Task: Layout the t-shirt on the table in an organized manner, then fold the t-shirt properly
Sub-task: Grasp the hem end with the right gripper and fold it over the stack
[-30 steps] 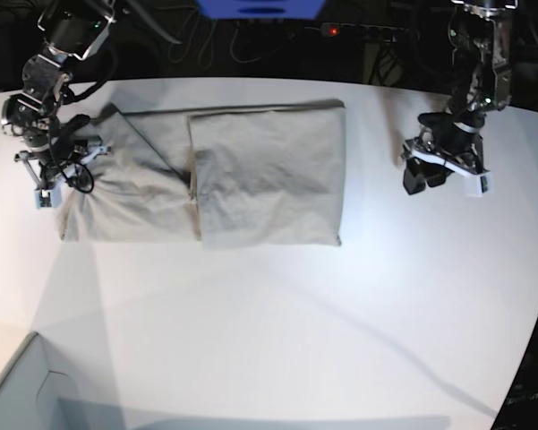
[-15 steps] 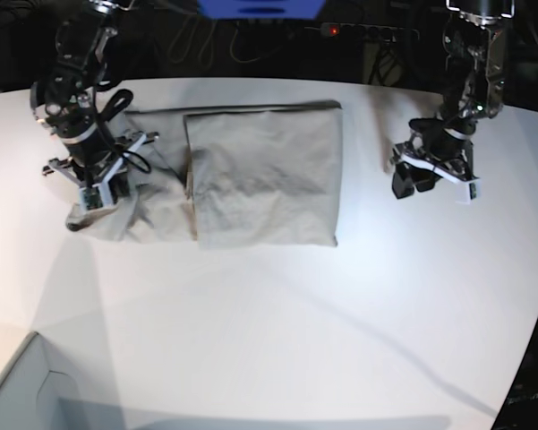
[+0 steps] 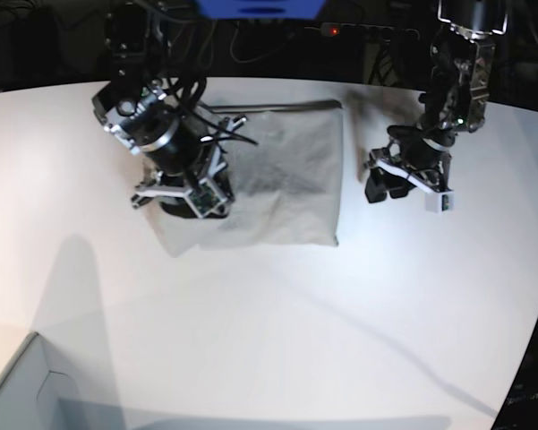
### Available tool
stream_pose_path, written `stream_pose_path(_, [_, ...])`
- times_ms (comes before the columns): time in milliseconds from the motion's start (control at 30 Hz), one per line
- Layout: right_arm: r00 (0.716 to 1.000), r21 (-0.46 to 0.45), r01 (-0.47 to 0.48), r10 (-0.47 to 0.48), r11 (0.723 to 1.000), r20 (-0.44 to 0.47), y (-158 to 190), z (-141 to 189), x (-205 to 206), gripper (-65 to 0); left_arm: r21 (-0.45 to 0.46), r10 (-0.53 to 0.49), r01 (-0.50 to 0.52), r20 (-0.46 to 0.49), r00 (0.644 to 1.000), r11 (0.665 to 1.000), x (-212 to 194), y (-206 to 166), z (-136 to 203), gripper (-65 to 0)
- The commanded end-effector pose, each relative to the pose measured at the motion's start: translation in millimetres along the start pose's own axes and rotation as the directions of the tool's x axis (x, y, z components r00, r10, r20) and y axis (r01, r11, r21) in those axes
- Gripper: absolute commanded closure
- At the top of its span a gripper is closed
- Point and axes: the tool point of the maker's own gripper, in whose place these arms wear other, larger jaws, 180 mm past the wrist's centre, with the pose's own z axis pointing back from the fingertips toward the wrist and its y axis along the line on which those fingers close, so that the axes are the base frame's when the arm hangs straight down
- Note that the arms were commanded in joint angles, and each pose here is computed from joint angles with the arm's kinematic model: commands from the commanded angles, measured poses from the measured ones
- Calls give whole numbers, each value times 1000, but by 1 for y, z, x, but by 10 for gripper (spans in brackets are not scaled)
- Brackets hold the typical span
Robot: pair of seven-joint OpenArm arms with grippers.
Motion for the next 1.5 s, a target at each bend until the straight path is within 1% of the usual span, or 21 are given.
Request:
stream_pose_path(0, [997,17,-18,17,1000,73,6,-4,24,0,-14,-9,9,20,1000,1000,8,-2,-1,-289])
stream_pose_path(67, [996,59,-59,55,997,77,19,-16,31,0,-17,-11,11,4,1000,1000,2,-4,-4,-289])
stream_pose_path(133, [995,94,-75,68,993,75,27,-28,33,0,-18,-11,10,-5,1000,1000,-1,-4,-3,-289])
stream_pose_path(233, [992,92,-95,86,991,97,22,-36,45,0,-15,-8,8,-11,1000,1000,-5,-3,-3,-289])
stream_pose_path(400, [980,104,-148,132,983,147,27,-40,68,0,-15,-9,9,-9,1000,1000,-3,-3,-4,-289])
stream_pose_path(533, [973,129,-178,155,976,172,40,-38,76,0,-15,-9,9,-5,1000,1000,-1,-3,-4,-288])
stream_pose_path(633, [960,172,-236,203,956,193,58,-37,80,0,-28,-19,19,3,1000,999,5,-8,-8,-288])
stream_pose_path(767, [943,224,-297,249,928,218,82,-36,83,0,-67,-50,48,-32,998,997,-6,-23,-12,-288])
stream_pose_path(833, [945,246,-300,251,922,210,88,-40,80,0,-72,-54,51,-32,998,996,-5,-25,-13,-288])
stream_pose_path(1000, [946,272,-312,271,910,176,86,-61,73,0,-71,-58,55,-27,998,996,-2,-25,-14,-288])
stream_pose_path(1133, [948,286,-314,280,906,152,84,-70,66,0,-67,-60,58,-26,998,996,-1,-22,-13,-293])
stream_pose_path(1233, [948,290,-313,278,905,154,86,-70,66,-4,-60,-78,77,-29,997,995,2,-16,-11,-294])
stream_pose_path(1267, [946,296,-319,283,900,159,90,-69,67,-30,-59,-78,76,-30,997,995,1,-16,-11,-294])
stream_pose_path(1333, [939,309,-338,297,889,171,97,-69,71,-107,-55,-76,74,-29,997,996,2,-14,-10,-294])
stream_pose_path(1467, [932,311,-361,328,879,155,100,-68,71,-281,-46,-90,89,-37,995,995,2,-8,-7,-294])
